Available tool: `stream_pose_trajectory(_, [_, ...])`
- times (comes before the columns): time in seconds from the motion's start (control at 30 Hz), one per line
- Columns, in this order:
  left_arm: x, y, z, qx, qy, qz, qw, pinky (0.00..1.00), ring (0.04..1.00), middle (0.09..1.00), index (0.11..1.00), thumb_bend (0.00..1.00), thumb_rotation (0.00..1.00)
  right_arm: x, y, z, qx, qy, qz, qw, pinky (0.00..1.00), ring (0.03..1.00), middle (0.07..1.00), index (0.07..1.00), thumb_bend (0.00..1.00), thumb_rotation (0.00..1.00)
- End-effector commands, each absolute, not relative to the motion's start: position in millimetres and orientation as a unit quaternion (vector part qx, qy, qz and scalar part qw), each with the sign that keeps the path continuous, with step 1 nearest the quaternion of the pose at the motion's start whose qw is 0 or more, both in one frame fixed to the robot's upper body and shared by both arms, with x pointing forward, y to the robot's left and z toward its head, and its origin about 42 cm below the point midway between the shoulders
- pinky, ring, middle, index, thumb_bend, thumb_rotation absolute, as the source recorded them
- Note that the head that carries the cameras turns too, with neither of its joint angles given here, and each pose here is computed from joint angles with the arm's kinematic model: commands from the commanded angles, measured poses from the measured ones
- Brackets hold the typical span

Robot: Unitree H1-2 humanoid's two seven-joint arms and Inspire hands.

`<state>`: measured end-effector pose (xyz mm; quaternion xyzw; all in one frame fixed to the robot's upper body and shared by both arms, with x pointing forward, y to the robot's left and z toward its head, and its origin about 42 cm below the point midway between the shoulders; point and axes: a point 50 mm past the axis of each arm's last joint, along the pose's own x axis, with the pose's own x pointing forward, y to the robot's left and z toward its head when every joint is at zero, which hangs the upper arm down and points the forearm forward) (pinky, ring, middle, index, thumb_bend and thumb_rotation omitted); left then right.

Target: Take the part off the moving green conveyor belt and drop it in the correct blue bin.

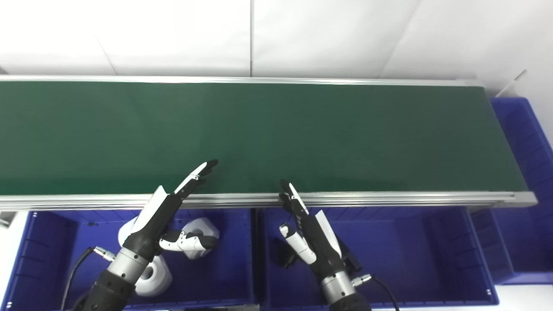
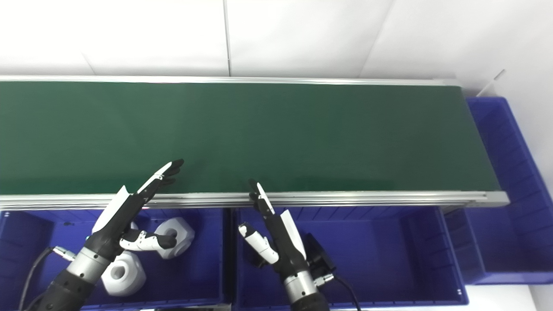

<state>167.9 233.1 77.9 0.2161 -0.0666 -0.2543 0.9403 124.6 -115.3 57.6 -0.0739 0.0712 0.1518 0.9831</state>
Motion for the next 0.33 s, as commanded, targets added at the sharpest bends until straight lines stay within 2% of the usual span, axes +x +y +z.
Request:
stream_pose_trajectory(0.0, [172.9, 233.3, 86.5, 0.209, -0.088, -0.257, 0.940, 0.90, 0.956, 0.970, 0.987, 0.88, 0.74, 143.9, -59.5, 86.5, -0.011, 0.031, 0.162, 0.986, 0.98, 0.985, 1.000, 0.996, 0.88, 1.00])
stream_pose_trajectory(0.3, [164.8, 207.6, 92.4, 0.209, -0.085, -0.262, 0.938, 0.86, 0.934, 0.962, 0.981, 0.88, 0.75, 135.0, -85.6, 94.9, -0.002, 0.034, 0.162, 0.986, 1.00, 0.998, 1.000, 1.000, 0.87, 1.00])
